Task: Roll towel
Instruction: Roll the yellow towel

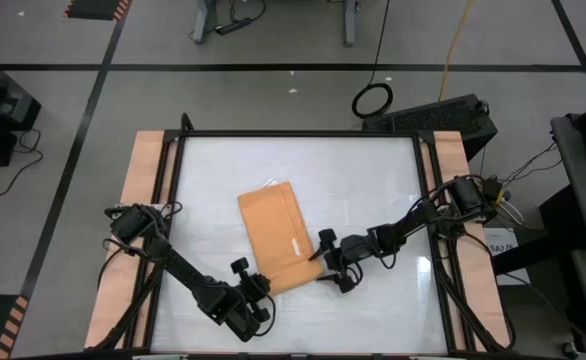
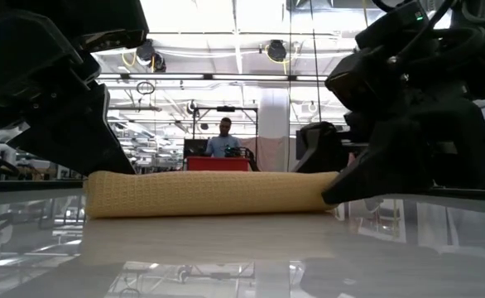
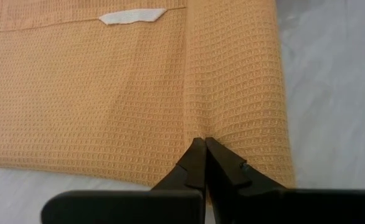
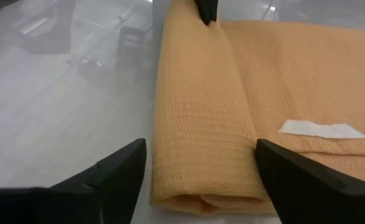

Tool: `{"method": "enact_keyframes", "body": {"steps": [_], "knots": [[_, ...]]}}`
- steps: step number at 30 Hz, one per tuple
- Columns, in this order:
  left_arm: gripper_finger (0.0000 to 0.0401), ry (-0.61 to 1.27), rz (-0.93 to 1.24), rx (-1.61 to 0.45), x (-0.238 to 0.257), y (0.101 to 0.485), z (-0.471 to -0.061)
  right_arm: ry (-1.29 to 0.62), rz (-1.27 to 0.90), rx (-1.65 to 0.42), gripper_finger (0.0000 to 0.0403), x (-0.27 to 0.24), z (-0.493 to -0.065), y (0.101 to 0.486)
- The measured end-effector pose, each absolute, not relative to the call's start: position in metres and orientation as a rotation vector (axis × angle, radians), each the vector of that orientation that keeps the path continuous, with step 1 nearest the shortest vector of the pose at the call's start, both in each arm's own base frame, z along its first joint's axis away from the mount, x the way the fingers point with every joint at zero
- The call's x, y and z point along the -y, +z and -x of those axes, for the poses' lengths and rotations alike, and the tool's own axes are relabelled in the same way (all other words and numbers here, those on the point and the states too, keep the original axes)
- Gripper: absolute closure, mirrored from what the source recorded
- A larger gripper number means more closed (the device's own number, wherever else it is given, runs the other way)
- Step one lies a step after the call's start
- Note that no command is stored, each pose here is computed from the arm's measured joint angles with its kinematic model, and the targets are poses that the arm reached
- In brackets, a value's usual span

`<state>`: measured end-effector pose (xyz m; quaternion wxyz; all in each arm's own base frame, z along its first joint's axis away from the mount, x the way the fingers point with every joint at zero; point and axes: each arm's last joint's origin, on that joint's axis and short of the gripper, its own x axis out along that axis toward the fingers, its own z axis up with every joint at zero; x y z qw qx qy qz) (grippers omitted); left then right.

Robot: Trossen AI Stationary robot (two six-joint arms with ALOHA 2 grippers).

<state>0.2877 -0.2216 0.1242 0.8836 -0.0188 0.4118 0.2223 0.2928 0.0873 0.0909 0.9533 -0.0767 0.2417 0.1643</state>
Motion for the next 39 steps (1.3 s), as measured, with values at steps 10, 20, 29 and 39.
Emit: {"method": "enact_keyframes", "body": {"steps": [10, 20, 29, 39], "knots": [[0.0393, 0.477, 0.034, -0.836, 0.221, 0.125, -0.289, 0.333, 0.147, -0.530, 0.0136, -0.088, -0.293, 0.079], [0.0346, 0.455, -0.017, -0.734, 0.229, 0.155, -0.274, 0.314, 0.098, -0.542, 0.0236, -0.088, -0.293, 0.079], [0.0245, 0.422, -0.003, -0.517, 0.251, 0.182, -0.257, 0.309, 0.082, -0.545, 0.0300, -0.087, -0.293, 0.078], [0.0156, 0.363, -0.118, -0.533, 0.274, 0.118, -0.274, 0.311, 0.072, -0.548, 0.0315, -0.087, -0.293, 0.078]]}}
